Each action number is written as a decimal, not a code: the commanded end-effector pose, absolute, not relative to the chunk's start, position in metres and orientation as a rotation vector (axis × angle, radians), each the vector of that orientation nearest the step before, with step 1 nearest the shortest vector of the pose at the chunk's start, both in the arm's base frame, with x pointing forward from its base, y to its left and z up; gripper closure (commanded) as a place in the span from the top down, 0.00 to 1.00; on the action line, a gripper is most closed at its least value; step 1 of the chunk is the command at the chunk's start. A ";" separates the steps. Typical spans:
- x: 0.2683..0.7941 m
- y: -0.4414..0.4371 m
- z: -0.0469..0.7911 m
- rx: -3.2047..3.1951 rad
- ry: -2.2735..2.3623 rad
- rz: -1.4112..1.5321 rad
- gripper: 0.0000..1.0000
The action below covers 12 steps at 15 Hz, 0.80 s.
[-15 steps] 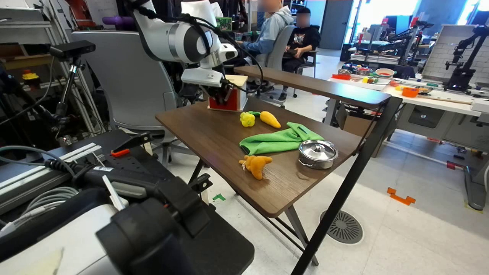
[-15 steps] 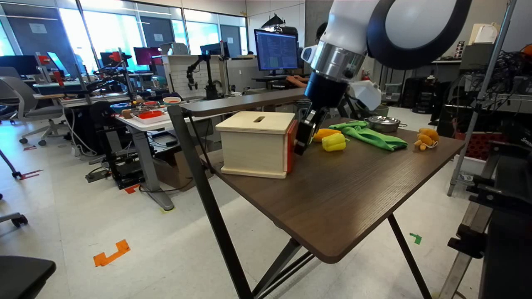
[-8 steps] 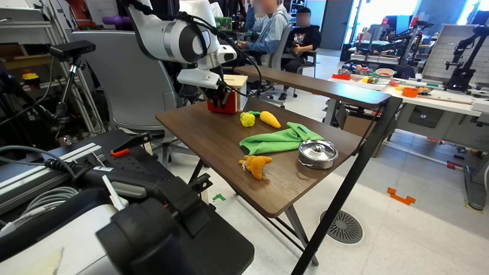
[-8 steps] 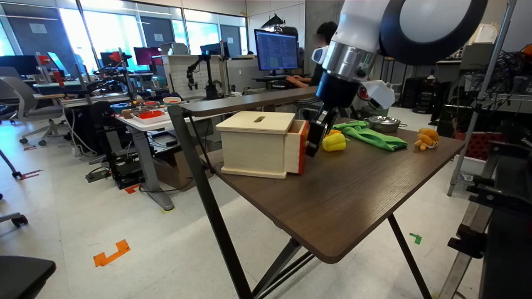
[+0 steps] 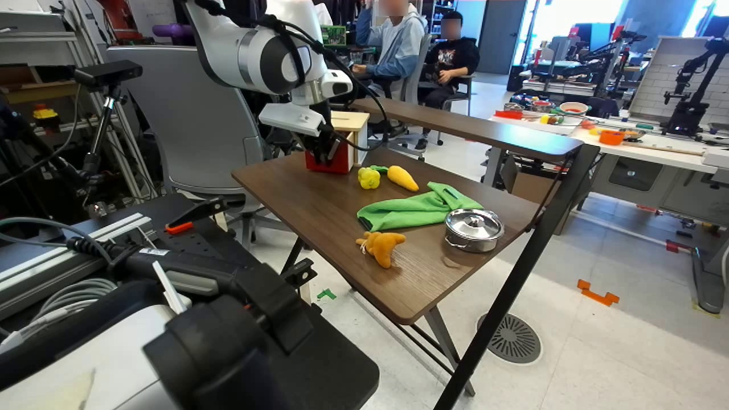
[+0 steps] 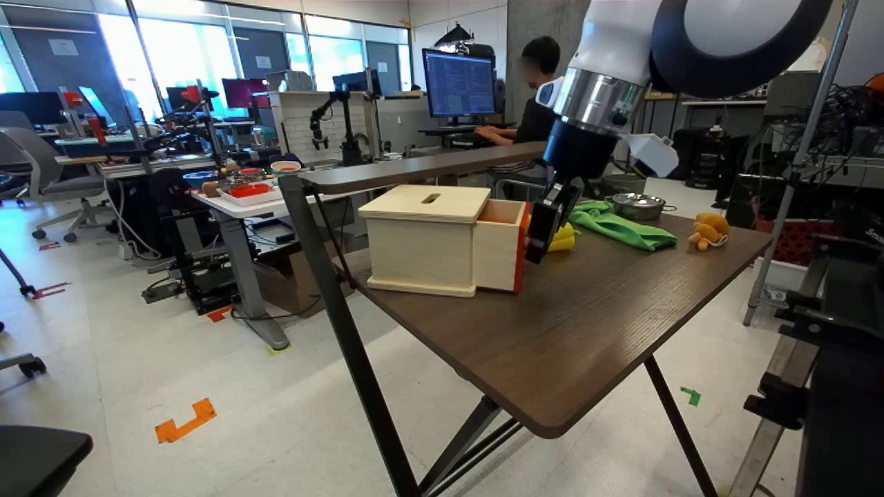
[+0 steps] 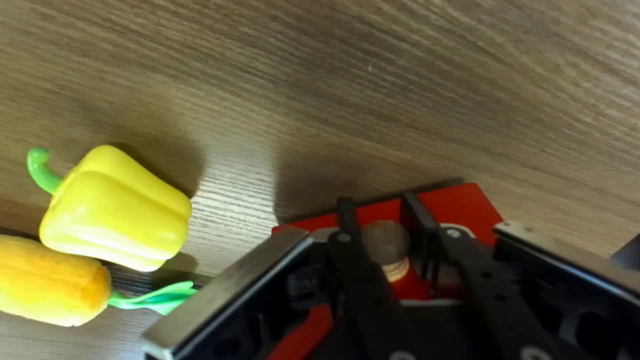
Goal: Open the drawer
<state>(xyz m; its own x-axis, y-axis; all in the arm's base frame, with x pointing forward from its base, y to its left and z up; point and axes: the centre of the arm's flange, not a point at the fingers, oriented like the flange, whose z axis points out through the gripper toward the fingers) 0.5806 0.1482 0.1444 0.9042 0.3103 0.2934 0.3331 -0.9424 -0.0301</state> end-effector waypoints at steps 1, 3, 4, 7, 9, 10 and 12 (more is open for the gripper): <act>0.559 0.145 0.153 -2.984 -0.466 -0.335 0.07; 0.560 0.144 0.151 -2.984 -0.453 -0.315 0.07; 0.561 0.143 0.149 -2.984 -0.448 -0.300 0.52; 0.557 0.145 0.142 -2.991 -0.423 -0.184 0.66; 0.554 0.147 0.135 -2.989 -0.410 -0.099 0.81; 0.553 0.146 0.132 -2.985 -0.406 -0.067 0.89; 0.552 0.144 0.130 -2.983 -0.389 -0.009 1.00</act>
<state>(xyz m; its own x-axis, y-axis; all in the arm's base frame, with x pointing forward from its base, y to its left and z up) 0.5535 0.1495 0.1219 0.9603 0.2689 0.0743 0.2756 -0.9559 -0.1017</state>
